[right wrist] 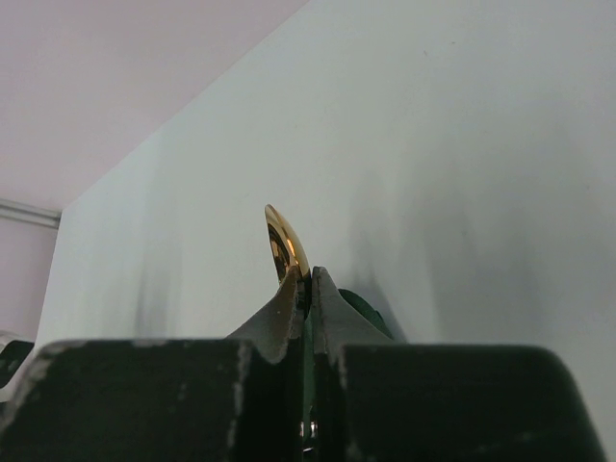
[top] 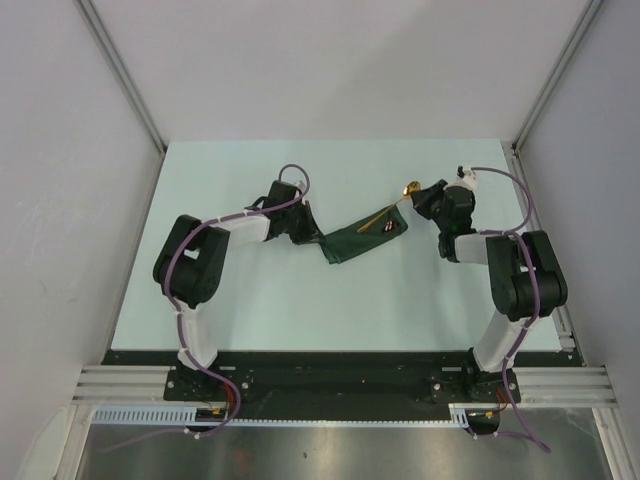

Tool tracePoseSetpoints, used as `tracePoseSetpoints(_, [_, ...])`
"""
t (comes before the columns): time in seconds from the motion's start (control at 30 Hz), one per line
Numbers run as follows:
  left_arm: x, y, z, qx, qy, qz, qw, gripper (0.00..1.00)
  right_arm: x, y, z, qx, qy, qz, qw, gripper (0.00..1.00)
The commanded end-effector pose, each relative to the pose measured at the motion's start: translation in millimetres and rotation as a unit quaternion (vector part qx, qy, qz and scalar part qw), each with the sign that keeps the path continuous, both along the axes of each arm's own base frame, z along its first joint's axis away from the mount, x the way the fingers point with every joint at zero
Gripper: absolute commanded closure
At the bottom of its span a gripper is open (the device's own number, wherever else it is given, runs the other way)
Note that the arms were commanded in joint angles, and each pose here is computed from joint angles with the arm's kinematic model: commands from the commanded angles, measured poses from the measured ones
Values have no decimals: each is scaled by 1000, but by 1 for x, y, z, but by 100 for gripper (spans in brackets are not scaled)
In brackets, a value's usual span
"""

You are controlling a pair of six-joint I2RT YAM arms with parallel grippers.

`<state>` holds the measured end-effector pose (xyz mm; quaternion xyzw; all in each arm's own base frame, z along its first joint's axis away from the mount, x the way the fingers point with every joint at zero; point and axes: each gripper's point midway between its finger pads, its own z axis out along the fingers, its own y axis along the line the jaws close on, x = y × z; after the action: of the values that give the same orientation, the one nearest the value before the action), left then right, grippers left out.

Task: Fold the napkin into a case and place the utensils inside
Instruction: Insert the spoon into the folded napkin.

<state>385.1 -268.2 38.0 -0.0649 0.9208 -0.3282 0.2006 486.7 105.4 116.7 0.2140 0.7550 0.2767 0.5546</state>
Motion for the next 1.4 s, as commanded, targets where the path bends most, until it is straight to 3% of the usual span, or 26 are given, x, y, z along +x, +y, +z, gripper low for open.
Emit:
tracePoseSetpoints(0.0, [9, -3, 9, -8, -19, -2, 1000, 100, 5, 11, 16, 13, -30, 10, 999, 100])
tracePoseSetpoints(1.07, [3, -3, 3, -2, -14, -4, 1000, 100, 35, -17, 6, -6, -25, 3, 1000, 100])
tracePoseSetpoints(1.37, [2, -5, 0, -6, -8, -2, 1000, 100, 16, 4, -4, 4, -4, 6, 1000, 100])
